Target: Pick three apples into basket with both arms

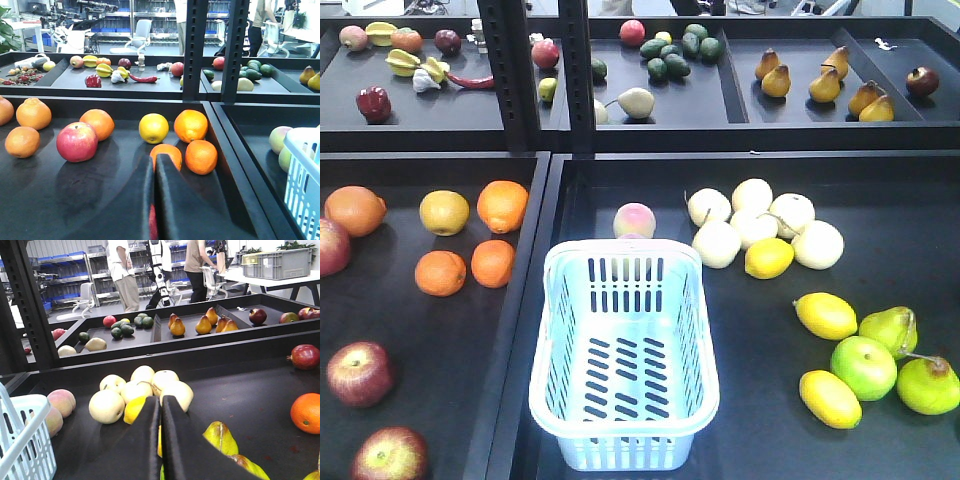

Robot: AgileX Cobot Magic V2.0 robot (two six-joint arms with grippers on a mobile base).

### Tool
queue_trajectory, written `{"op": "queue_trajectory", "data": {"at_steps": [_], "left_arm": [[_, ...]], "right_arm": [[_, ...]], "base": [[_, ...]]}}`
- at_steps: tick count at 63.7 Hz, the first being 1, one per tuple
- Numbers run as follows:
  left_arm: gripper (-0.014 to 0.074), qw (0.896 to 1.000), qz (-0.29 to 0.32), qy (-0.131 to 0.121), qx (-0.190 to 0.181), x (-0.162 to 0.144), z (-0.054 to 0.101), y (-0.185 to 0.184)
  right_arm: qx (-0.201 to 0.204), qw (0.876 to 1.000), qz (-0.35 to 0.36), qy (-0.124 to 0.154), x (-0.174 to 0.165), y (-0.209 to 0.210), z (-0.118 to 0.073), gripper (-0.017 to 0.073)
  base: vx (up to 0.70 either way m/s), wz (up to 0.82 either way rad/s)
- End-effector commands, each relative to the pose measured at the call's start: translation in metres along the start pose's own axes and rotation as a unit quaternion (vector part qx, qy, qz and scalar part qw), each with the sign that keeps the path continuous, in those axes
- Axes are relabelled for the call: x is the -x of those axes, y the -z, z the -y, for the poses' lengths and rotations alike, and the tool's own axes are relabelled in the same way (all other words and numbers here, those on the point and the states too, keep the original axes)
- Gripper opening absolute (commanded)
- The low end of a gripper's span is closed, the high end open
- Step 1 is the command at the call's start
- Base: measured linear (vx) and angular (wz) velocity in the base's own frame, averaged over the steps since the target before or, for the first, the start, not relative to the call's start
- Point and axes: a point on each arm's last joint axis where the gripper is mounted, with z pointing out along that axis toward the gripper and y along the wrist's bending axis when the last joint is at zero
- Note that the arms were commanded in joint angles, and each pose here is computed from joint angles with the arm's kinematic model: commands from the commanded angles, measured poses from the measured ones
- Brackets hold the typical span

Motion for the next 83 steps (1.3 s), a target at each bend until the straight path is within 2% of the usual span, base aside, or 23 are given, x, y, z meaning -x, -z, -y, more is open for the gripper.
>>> {"op": "queue_trajectory", "data": {"at_steps": [1, 78, 83], "left_arm": [[-0.0006, 0.999, 0.052, 0.002, -0.004, 0.0151, 0.0009, 0.003], [-0.0006, 0.999, 0.053, 0.002, -0.004, 0.0153, 0.0009, 0.003], [-0.0006, 0.998, 0.056, 0.011, -0.004, 0.0158, 0.0009, 0.0031]], "right_arm": [[0.007, 0.999, 0.036, 0.008, 0.0028, 0.0005, -0.0011, -0.0004], [0.007, 0.999, 0.036, 0.008, 0.0028, 0.0005, -0.0011, -0.0004], [0.007, 0.999, 0.036, 0.008, 0.0028, 0.0005, -0.0011, -0.0004]], "base": [[0.0, 0.0], [0.0, 0.0], [0.0, 0.0]]}}
